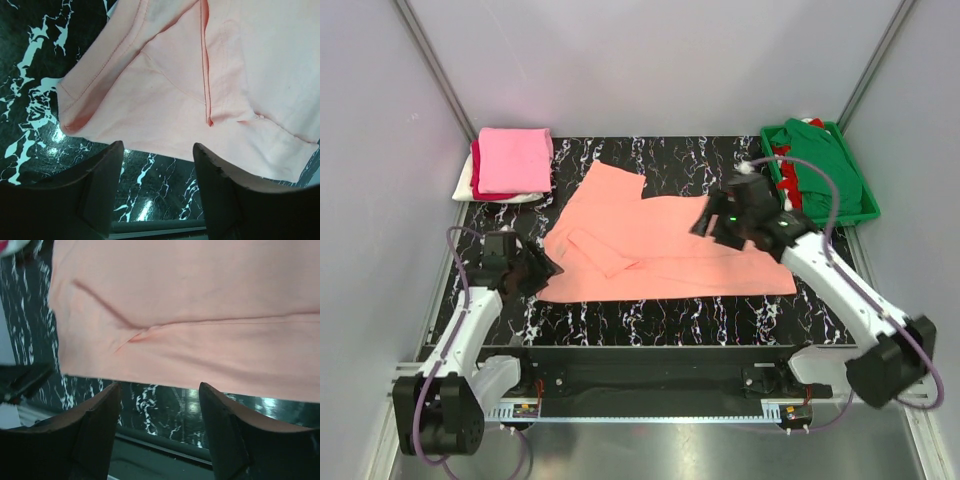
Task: Fold and stack the t-shirts
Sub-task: Fold the tshirt
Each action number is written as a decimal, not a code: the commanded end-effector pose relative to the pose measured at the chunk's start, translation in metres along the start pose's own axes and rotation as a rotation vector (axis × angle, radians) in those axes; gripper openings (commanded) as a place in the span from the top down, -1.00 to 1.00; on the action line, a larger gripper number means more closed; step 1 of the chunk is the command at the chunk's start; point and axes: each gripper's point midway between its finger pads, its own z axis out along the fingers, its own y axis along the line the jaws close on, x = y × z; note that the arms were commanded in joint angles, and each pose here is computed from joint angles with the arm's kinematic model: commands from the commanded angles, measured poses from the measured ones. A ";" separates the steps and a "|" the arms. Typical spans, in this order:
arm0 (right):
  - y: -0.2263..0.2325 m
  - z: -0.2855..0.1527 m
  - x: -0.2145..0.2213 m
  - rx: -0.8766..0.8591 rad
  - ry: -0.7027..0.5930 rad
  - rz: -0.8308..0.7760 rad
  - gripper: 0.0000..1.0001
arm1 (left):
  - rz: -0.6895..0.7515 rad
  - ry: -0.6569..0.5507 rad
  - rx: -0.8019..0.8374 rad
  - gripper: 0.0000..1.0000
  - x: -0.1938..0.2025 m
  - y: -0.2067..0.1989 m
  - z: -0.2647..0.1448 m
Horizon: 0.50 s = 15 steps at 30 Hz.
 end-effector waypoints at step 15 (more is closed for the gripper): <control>0.167 0.140 0.167 -0.046 0.364 -0.755 -0.06 | 0.023 0.079 -0.076 0.07 0.020 0.020 0.040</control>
